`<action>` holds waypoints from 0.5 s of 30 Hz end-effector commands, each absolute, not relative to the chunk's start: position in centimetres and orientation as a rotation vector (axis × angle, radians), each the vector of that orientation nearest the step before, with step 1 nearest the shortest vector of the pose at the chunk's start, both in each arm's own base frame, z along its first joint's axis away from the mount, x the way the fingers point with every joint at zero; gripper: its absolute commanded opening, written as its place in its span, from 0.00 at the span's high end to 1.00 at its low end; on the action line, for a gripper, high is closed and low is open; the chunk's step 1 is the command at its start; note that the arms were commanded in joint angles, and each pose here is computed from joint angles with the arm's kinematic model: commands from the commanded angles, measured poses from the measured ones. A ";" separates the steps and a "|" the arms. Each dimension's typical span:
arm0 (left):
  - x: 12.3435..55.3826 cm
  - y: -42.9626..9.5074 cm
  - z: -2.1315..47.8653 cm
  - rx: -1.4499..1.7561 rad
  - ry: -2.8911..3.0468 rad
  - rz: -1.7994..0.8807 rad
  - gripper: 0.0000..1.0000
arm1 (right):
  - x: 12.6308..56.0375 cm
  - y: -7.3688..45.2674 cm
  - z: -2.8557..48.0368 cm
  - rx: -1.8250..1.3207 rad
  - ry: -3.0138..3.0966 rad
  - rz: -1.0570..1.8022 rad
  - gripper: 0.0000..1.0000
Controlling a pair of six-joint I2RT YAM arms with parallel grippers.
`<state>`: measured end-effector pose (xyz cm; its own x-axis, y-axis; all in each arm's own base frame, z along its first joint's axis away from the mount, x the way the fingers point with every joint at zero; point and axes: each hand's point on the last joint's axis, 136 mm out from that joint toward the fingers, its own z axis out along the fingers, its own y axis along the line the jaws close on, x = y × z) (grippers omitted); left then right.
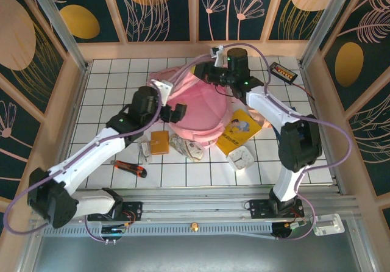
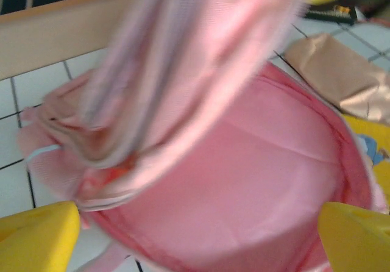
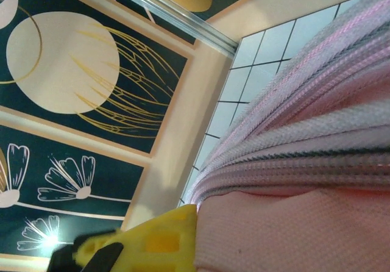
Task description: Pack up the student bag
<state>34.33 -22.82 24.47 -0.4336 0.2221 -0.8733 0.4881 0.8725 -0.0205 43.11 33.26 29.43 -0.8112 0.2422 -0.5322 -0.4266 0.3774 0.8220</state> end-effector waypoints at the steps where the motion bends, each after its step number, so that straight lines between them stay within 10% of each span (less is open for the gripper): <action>1: 36.0 -22.7 24.6 0.602 1.984 -0.173 0.01 | 43.0 35.2 34.0 -0.255 1.897 1.565 1.00; 11: 40.8 -19.2 25.5 0.459 1.913 0.231 0.01 | 42.2 36.4 32.8 -0.286 1.942 1.591 1.00; 15: 42.1 -20.4 25.4 0.492 1.888 0.240 0.18 | 41.9 36.5 31.7 -0.273 1.985 1.622 1.00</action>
<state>40.35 -20.34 23.21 -0.3581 0.4404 -0.8233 0.2866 0.8911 0.3520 43.12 35.34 28.12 -0.8450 0.2150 -0.4897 -0.4013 0.3503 0.8463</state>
